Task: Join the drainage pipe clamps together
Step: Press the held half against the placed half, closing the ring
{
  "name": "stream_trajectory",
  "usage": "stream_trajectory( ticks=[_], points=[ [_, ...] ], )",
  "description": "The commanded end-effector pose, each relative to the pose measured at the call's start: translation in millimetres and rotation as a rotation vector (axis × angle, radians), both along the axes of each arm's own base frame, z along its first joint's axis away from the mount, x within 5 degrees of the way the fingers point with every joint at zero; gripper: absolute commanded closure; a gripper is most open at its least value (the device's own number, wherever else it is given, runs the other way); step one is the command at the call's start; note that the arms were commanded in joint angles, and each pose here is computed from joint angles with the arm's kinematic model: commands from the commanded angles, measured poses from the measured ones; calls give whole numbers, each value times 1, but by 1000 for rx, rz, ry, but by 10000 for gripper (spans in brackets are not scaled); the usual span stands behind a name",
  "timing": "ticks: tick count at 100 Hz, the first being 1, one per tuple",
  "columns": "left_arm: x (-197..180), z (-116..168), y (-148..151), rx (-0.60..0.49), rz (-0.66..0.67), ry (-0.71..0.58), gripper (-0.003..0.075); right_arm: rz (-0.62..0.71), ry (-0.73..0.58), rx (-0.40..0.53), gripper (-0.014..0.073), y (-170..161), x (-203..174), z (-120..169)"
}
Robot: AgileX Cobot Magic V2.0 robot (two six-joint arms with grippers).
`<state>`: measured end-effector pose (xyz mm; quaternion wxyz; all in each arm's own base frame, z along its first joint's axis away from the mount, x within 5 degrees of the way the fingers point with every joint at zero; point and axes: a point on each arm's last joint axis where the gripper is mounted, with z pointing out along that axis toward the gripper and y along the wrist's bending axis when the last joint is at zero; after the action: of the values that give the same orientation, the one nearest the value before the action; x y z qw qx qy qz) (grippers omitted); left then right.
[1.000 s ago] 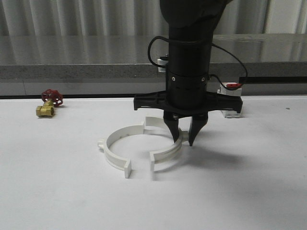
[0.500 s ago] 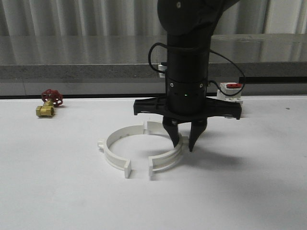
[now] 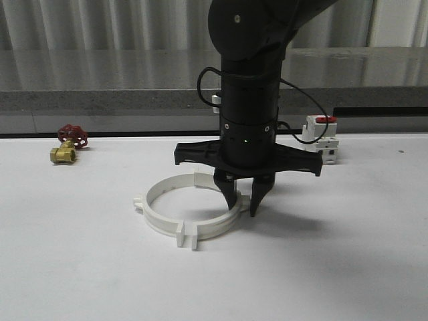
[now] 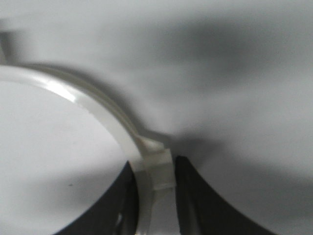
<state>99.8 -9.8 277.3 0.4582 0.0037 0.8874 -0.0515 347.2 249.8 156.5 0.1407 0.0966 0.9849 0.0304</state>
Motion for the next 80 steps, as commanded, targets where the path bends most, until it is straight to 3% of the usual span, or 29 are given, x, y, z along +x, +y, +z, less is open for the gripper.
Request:
stream_trajectory(
  ticks=[1, 35, 54, 80],
  points=[
    [4, 15, 0, -9, 7, -96, 741, -9, -69, 71, 651, 6, 4, 21],
    [4, 15, 0, -9, 7, -96, 741, -20, -68, 93, 625, 8, 4, 20],
    [4, 15, 0, -9, 7, -96, 741, -17, -88, 117, 482, 10, 6, 21],
    [4, 15, 0, -9, 7, -96, 741, -21, -83, 120, 211, 10, 6, 21]
  ],
)
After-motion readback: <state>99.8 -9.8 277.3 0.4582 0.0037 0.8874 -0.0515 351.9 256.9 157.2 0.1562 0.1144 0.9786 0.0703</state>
